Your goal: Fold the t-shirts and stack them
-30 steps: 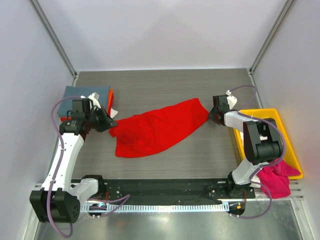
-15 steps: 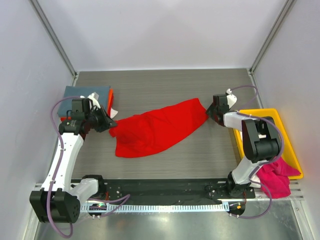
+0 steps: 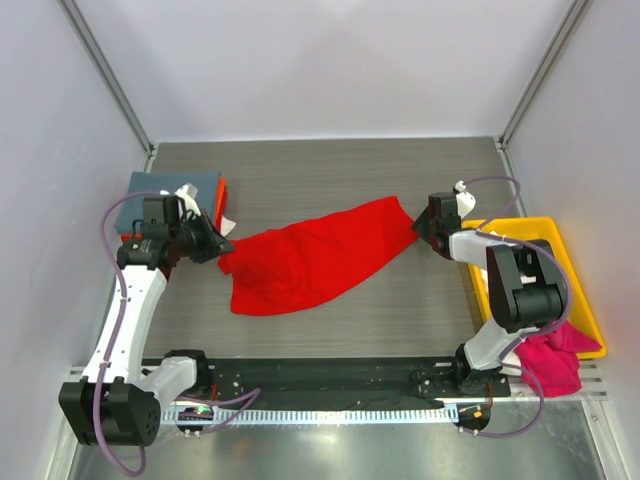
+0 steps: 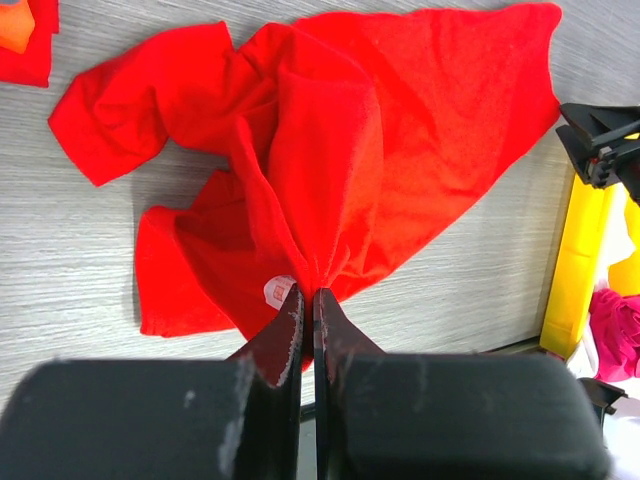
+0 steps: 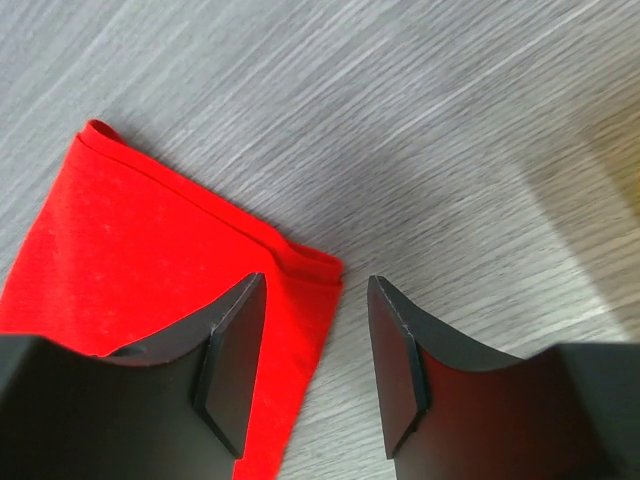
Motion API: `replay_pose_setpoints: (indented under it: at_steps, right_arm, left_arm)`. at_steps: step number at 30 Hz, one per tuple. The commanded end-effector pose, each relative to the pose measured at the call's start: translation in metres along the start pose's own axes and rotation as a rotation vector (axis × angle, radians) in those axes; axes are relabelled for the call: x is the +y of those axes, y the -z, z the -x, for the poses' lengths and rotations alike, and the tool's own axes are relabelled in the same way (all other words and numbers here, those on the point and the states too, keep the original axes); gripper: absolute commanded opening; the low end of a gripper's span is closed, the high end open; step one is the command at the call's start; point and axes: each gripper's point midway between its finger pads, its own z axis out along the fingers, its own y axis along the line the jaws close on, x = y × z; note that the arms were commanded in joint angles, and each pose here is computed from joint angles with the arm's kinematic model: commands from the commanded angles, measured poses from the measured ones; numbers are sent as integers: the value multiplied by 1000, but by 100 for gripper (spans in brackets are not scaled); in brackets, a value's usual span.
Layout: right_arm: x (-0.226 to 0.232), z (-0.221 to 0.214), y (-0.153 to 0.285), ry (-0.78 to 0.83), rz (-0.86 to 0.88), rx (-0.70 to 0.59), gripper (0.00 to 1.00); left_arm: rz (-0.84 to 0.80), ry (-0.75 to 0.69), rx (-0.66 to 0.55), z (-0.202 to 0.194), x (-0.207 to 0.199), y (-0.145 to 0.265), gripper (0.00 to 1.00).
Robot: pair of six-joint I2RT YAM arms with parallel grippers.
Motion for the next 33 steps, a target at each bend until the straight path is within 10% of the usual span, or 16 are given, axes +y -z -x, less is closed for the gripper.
replay_pose_setpoints:
  at_steps: [1,6,10,12,20,33]
  right_arm:
    - [18,16,-5,-25,44,-38,50]
    - [16,7,-15,-29,31,-5,45]
    - [15,7,-15,-29,16,-2,6]
    - [13,15,-7,-31,9,-31,1]
    - [10,68,81,-50,68,-218,1]
    - [7,122,217,-66,245,-456,1]
  left_arm:
    - [-38,-22,-46,15,-13,9,0]
    - [-31,-25,-45,17,-13,9,0]
    - [-2,-33,-53,23,-10,10,0]
    - [13,-30,-58,26,-8,8,0]
    - [38,-5,-134,41,-14,26,0]
    - [51,-126,-623,113,-73,186,0]
